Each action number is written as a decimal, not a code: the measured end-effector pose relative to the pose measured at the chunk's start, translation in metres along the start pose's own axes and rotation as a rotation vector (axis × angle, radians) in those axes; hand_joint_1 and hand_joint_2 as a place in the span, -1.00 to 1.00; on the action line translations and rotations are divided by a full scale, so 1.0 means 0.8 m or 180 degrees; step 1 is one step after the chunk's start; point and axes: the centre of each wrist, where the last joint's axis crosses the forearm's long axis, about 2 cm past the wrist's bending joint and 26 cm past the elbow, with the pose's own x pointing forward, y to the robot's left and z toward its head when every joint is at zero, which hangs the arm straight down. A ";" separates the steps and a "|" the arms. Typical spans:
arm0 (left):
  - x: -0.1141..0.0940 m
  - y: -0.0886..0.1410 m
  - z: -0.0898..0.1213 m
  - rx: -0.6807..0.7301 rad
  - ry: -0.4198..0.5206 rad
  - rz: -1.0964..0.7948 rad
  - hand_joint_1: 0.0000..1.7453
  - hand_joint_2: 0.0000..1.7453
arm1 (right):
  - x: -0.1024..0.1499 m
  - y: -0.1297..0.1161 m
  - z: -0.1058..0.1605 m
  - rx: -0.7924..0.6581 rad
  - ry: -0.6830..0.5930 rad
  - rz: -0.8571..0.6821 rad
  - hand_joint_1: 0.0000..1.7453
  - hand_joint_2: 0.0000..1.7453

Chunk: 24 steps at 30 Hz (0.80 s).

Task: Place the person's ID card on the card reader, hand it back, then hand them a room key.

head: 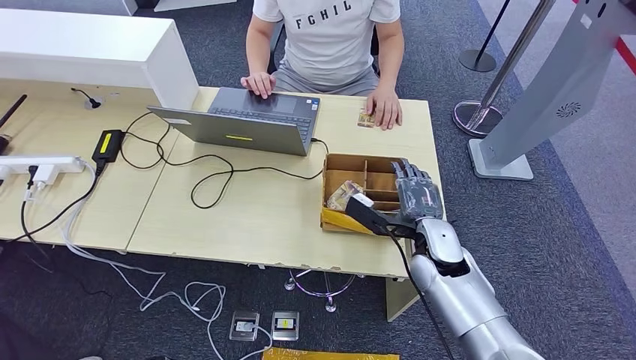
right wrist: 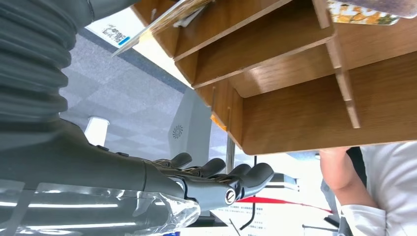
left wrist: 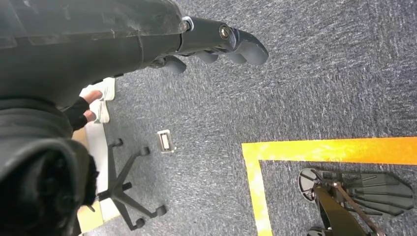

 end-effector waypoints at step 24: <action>-0.001 0.001 0.000 0.0017 0.0007 0.0092 -1.00 -1.00 | -0.018 -0.060 0.043 0.0138 -0.0313 -0.0356 -1.00 1.00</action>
